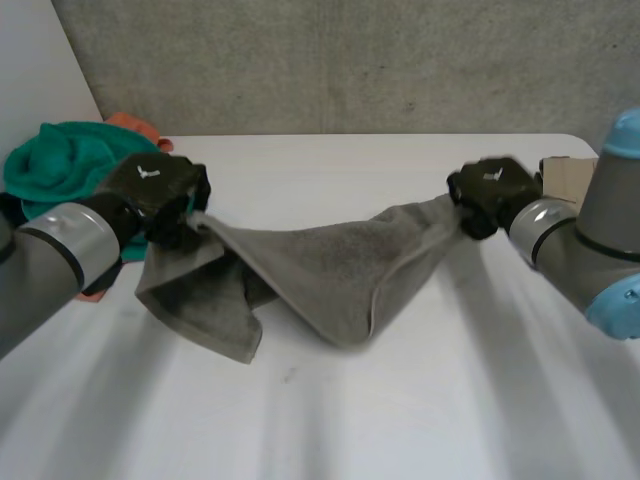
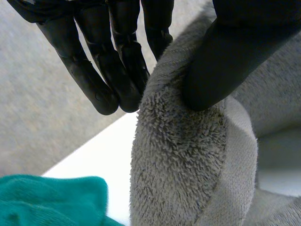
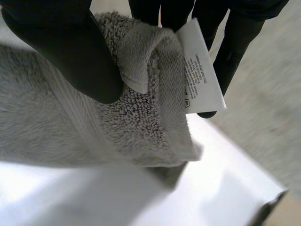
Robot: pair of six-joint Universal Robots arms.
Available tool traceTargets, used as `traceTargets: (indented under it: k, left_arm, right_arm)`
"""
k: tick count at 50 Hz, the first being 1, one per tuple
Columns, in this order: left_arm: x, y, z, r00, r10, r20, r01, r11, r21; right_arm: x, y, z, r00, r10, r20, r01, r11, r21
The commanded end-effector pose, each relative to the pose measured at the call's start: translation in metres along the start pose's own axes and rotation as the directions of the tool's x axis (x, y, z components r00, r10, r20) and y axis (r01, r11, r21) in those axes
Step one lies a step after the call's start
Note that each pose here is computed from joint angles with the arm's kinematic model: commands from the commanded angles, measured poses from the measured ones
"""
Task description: Fold the laundry.
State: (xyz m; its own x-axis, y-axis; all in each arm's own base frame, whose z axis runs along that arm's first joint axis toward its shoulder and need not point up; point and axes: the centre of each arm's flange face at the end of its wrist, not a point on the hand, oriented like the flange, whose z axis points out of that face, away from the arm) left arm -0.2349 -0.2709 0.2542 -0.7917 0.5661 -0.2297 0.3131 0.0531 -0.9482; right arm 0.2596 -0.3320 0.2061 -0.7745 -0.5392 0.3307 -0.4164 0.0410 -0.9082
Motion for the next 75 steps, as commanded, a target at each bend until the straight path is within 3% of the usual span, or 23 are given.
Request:
traceTargets:
  k: [1, 5, 10, 17, 20, 24, 27, 28, 29, 31, 32, 35, 36, 37, 39, 42, 46, 53, 57, 65, 75]
  left_arm:
    - [-0.005, 0.029, 0.009, 0.999, -0.020, 0.049, 0.025, 0.993, -0.118]
    - [-0.027, 0.018, 0.001, 0.994, -0.010, 0.106, 0.022, 0.994, -0.111]
    - [-0.033, 0.014, -0.003, 0.998, 0.040, 0.042, -0.033, 0.987, -0.159]
    - [-0.037, 0.046, 0.029, 0.994, 0.109, -0.027, -0.112, 0.929, -0.353]
    - [-0.043, 0.047, 0.051, 0.988, 0.156, -0.008, -0.149, 0.924, -0.352]
    - [-0.061, 0.021, 0.087, 0.968, 0.230, 0.101, -0.205, 0.956, -0.208]
    - [-0.078, -0.029, 0.107, 0.937, 0.256, 0.236, -0.270, 0.962, 0.027]
    - [-0.087, -0.058, 0.111, 0.916, 0.246, 0.315, -0.308, 0.938, 0.162]
    - [-0.093, -0.072, 0.113, 0.904, 0.232, 0.359, -0.326, 0.918, 0.228]
    - [-0.101, -0.101, 0.110, 0.886, 0.179, 0.428, -0.348, 0.867, 0.356]
    - [-0.105, -0.123, 0.104, 0.878, 0.119, 0.464, -0.354, 0.813, 0.462]
    - [-0.110, -0.145, 0.093, 0.878, 0.036, 0.477, -0.345, 0.738, 0.580]
    - [-0.111, -0.152, 0.087, 0.886, -0.003, 0.464, -0.327, 0.706, 0.629]
    - [-0.110, -0.152, 0.085, 0.892, -0.016, 0.452, -0.312, 0.702, 0.641]
    - [-0.110, -0.148, 0.082, 0.903, -0.034, 0.429, -0.281, 0.708, 0.648]
    - [-0.106, -0.127, 0.084, 0.923, -0.050, 0.382, -0.216, 0.755, 0.619]
    - [-0.094, -0.088, 0.092, 0.946, -0.042, 0.322, -0.144, 0.834, 0.533]
    - [-0.061, 0.020, 0.102, 0.981, -0.027, 0.194, -0.028, 0.961, 0.276]
    - [-0.043, 0.079, 0.101, 0.992, -0.018, 0.126, 0.003, 0.993, 0.119]
    - [-0.025, 0.138, 0.092, 0.996, 0.084, 0.013, -0.083, 0.996, -0.043]
    - [-0.025, 0.128, 0.080, 0.994, 0.112, -0.005, -0.112, 0.990, -0.081]
  right_arm:
    - [-0.006, 0.023, -0.008, 1.000, 0.017, 0.001, -0.016, 0.990, -0.139]
    - [0.023, -0.004, -0.036, 0.991, -0.119, -0.053, 0.110, 0.983, -0.150]
    - [0.037, -0.021, -0.067, 0.969, -0.246, 0.024, 0.244, 0.935, -0.259]
    - [0.028, -0.005, -0.044, 0.967, -0.225, 0.116, 0.251, 0.916, -0.314]
    - [0.030, 0.000, -0.020, 0.967, -0.231, 0.107, 0.253, 0.917, -0.308]
    - [0.052, -0.018, 0.019, 0.968, -0.246, -0.047, 0.233, 0.953, -0.195]
    - [0.084, -0.060, 0.043, 0.947, -0.188, -0.260, 0.206, 0.978, 0.041]
    - [0.091, -0.074, 0.045, 0.939, -0.155, -0.308, 0.200, 0.973, 0.117]
    - [0.107, -0.093, 0.050, 0.922, -0.074, -0.379, 0.186, 0.945, 0.268]
    - [0.119, -0.110, 0.050, 0.909, -0.003, -0.417, 0.186, 0.897, 0.400]
    - [0.131, -0.129, 0.046, 0.898, 0.063, -0.436, 0.202, 0.821, 0.534]
    - [0.144, -0.152, 0.031, 0.885, 0.129, -0.448, 0.238, 0.700, 0.673]
    - [0.151, -0.165, 0.018, 0.876, 0.150, -0.458, 0.273, 0.630, 0.727]
    - [0.153, -0.166, 0.014, 0.874, 0.151, -0.463, 0.283, 0.617, 0.734]
    - [0.157, -0.159, 0.013, 0.874, 0.144, -0.465, 0.282, 0.628, 0.725]
    - [0.150, -0.145, 0.016, 0.892, 0.120, -0.436, 0.254, 0.665, 0.702]
    - [0.139, -0.116, 0.024, 0.918, 0.094, -0.385, 0.188, 0.752, 0.632]
    - [0.091, -0.034, 0.029, 0.978, 0.037, -0.206, 0.051, 0.912, 0.407]
    - [0.063, 0.014, 0.023, 0.994, 0.016, -0.104, 0.011, 0.965, 0.262]
    - [0.033, 0.079, 0.009, 1.000, -0.029, 0.001, 0.029, 0.999, 0.020]
    - [0.032, 0.084, 0.002, 1.000, 0.011, 0.013, -0.011, 0.999, -0.036]
